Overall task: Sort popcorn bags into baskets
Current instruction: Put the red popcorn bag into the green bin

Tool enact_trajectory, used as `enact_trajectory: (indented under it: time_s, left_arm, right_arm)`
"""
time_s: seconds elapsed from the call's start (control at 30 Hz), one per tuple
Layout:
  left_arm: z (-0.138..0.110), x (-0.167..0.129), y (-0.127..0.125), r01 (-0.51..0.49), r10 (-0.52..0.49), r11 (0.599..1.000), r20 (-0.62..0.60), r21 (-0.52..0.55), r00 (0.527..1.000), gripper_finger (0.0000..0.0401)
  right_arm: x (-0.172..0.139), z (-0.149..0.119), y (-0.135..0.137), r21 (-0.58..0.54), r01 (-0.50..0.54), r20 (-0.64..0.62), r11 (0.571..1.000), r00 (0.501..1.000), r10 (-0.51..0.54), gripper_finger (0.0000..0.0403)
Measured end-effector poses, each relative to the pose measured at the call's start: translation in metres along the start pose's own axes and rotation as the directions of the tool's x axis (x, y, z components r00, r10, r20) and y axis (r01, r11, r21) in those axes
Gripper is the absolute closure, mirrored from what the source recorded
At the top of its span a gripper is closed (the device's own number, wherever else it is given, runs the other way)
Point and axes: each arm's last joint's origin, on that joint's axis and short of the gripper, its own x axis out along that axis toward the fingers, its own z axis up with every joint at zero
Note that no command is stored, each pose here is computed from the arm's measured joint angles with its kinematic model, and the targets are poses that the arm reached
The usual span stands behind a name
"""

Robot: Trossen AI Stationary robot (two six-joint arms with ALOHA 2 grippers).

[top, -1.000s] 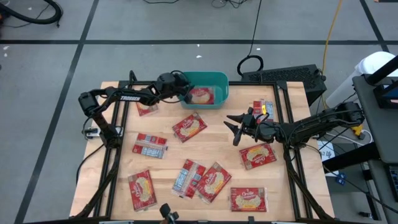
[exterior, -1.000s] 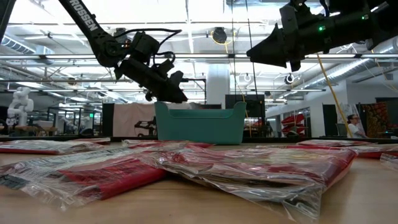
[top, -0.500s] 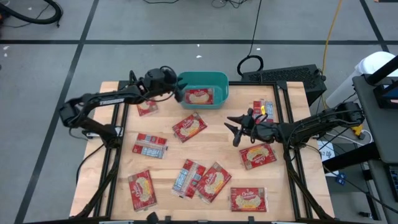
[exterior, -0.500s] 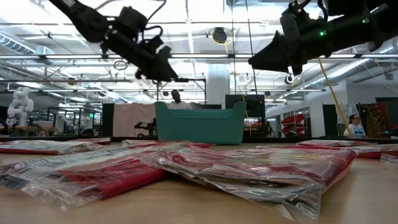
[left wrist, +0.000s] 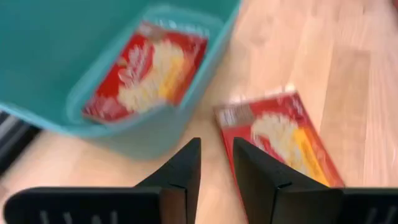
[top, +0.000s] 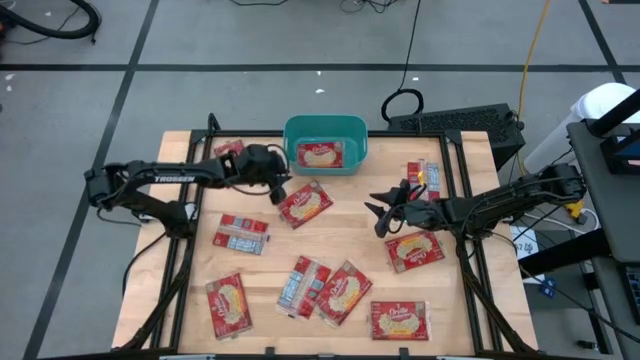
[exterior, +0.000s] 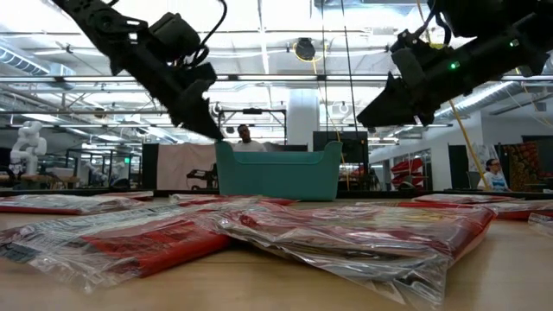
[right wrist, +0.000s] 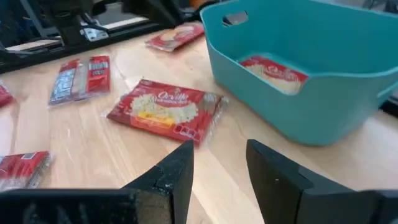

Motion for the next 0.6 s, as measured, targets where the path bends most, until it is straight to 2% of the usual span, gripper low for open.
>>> enact_trajectory:
  time_s: [0.4, 0.6]
  left_arm:
    - [-0.041, 0.005, -0.02, 0.053, -0.057, 0.998, -0.117, -0.04, 0.992, 0.0308]
    - [-0.066, 0.005, -0.029, 0.078, -0.085, 0.996, -0.192, -0.044, 0.978, 0.0301]
  right_arm:
    - [0.0, -0.01, -0.005, 0.07, 0.048, -0.09, 0.996, 0.995, -0.042, 0.0264]
    - [0.0, -0.01, -0.004, 0.052, 0.047, -0.086, 0.998, 0.995, -0.042, 0.0264]
